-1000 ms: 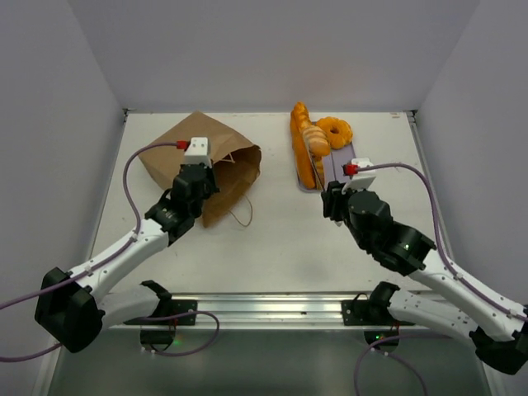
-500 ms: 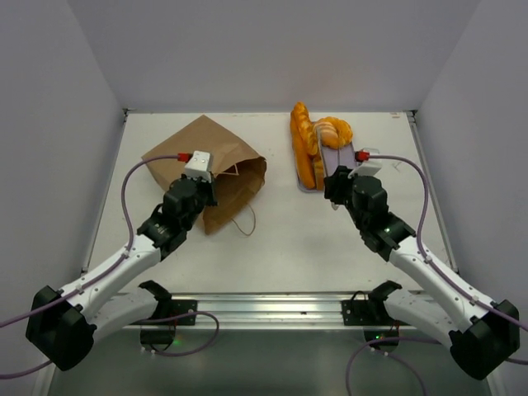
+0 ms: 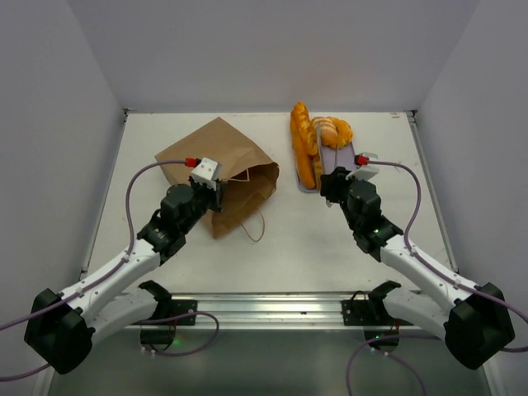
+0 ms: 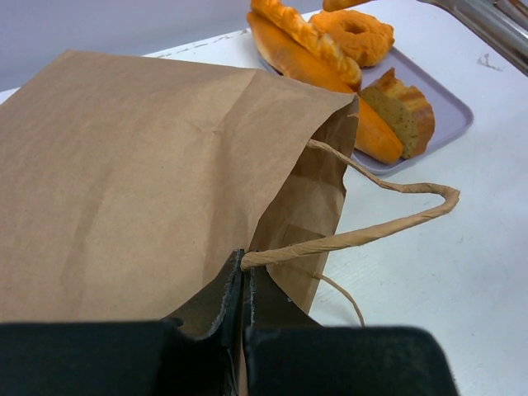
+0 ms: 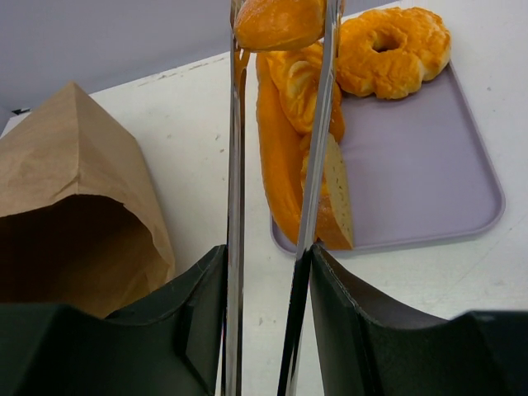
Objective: Take the fake bread out of the paper bag
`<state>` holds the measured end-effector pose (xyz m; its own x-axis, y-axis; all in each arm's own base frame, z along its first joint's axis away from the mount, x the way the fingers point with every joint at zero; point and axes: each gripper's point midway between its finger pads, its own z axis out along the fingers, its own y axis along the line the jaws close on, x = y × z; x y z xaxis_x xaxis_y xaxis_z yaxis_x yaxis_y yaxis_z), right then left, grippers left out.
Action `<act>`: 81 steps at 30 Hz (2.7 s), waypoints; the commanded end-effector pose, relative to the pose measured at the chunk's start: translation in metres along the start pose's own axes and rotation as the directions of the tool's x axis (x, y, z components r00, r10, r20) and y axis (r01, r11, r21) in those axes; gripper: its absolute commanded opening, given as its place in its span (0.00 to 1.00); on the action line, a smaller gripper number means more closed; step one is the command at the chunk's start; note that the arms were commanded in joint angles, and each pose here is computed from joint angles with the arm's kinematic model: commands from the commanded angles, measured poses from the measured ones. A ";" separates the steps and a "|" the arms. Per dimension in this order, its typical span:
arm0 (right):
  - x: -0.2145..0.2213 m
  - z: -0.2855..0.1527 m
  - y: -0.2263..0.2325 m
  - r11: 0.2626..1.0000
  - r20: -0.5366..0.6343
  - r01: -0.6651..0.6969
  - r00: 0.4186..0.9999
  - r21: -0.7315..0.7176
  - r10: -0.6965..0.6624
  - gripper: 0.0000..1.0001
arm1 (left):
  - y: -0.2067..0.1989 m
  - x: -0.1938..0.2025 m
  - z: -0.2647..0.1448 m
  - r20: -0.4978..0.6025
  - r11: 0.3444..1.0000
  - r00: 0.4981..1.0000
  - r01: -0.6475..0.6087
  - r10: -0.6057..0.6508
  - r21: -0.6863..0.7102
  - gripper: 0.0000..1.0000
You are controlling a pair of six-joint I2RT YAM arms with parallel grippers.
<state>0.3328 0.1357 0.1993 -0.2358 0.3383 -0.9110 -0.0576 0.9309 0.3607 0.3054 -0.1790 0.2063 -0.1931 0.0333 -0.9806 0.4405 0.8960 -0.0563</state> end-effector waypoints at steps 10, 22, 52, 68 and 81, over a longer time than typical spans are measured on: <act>-0.026 0.021 -0.006 0.992 0.152 -0.125 0.981 0.003 0.123 0.00 | -0.007 -0.033 -0.013 0.079 0.999 0.997 0.024 -0.026 0.038 0.00; -0.024 0.024 -0.018 0.987 0.114 -0.156 0.981 -0.036 0.160 0.00 | 0.021 -0.020 0.017 0.005 0.979 0.993 0.114 -0.115 -0.167 0.00; 0.011 0.033 -0.024 0.991 -0.041 -0.135 0.990 0.022 0.136 0.34 | 0.031 -0.046 0.031 0.059 0.972 0.997 0.067 -0.056 -0.224 0.96; 0.016 0.027 -0.028 0.994 -0.072 -0.107 0.991 0.032 0.109 0.48 | 0.031 -0.056 0.024 0.085 0.973 0.994 0.079 -0.062 -0.218 0.99; 0.020 0.029 -0.024 0.995 -0.098 -0.093 0.991 0.018 0.095 0.56 | 0.024 -0.066 0.016 0.100 0.981 0.992 0.092 -0.075 -0.173 0.99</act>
<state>0.3446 0.1188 0.1304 -0.4078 0.3918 -0.8247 0.0285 0.9083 0.4174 0.3419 -0.1651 0.2284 -0.2110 -0.0210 -0.9773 0.2484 0.9658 -0.0743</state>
